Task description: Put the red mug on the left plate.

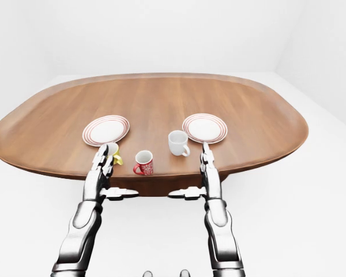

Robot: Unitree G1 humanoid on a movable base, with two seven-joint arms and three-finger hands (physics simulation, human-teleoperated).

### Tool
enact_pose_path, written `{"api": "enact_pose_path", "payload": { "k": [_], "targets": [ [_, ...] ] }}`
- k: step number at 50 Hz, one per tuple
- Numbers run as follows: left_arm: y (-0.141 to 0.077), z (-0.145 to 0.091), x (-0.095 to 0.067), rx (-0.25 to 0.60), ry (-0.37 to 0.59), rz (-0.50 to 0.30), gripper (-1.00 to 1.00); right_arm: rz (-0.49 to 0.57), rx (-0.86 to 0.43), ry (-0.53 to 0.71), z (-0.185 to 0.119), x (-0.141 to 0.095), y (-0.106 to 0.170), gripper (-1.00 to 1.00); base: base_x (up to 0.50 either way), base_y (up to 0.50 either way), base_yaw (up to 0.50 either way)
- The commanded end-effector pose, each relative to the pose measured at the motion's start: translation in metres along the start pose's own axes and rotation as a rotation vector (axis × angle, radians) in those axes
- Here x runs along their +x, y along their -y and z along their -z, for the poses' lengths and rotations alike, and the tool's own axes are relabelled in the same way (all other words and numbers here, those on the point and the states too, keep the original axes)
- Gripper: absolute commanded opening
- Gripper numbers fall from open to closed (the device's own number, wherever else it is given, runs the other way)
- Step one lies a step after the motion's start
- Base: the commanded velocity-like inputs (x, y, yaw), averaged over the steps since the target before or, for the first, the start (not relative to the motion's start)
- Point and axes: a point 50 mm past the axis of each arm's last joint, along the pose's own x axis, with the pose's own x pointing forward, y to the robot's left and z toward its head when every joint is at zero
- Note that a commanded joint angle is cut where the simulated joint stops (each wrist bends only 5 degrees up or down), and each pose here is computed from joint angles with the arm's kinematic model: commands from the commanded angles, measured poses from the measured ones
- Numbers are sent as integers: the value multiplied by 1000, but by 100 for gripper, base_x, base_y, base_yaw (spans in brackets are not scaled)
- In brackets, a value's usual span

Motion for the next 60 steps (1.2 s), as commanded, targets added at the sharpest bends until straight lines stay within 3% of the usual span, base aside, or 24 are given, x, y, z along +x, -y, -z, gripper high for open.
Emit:
{"api": "enact_pose_path", "payload": {
  "k": [1, 15, 17, 19, 22, 23, 26, 28, 44, 60],
  "targets": [
    [-7, -2, -1, -17, 4, 3, 100, -16, -24, 44, -8, -12, 2, 100, 0, 0, 0],
    [-8, -2, -2, -5, 3, -10, 100, -12, -21, 33, -6, -10, 4, 100, 0, 0, 0],
    [-9, -5, -7, 8, 11, -36, 100, -1, -58, -21, -2, -12, 4, 100, 0, 0, 0],
    [-11, -14, -22, 48, 44, -61, 100, -20, -54, -9, -6, -26, 4, 100, 0, 0, 0],
    [-11, -14, -22, 49, 44, -62, 100, -22, -53, -9, -7, -26, 4, 100, 0, 0, 0],
    [-23, -46, -90, 86, 192, -135, 100, -21, -81, 128, -34, -80, 3, 100, 0, 0, 0],
    [-26, -43, -116, 77, 128, -159, 100, 26, -86, 92, -32, -96, 8, 100, 0, 0, 0],
    [-25, -41, -124, 81, 98, -164, 100, 42, -80, 80, -32, -101, 10, 100, 0, 0, 0],
    [-21, -42, -113, 81, 128, -135, 100, 34, -90, 82, -31, -97, 9, 100, 0, 0, 0],
    [-18, -43, -112, 80, 133, -123, 100, 42, -98, 86, -31, -96, 9, 100, 0, 0, 0]
  ]
}}
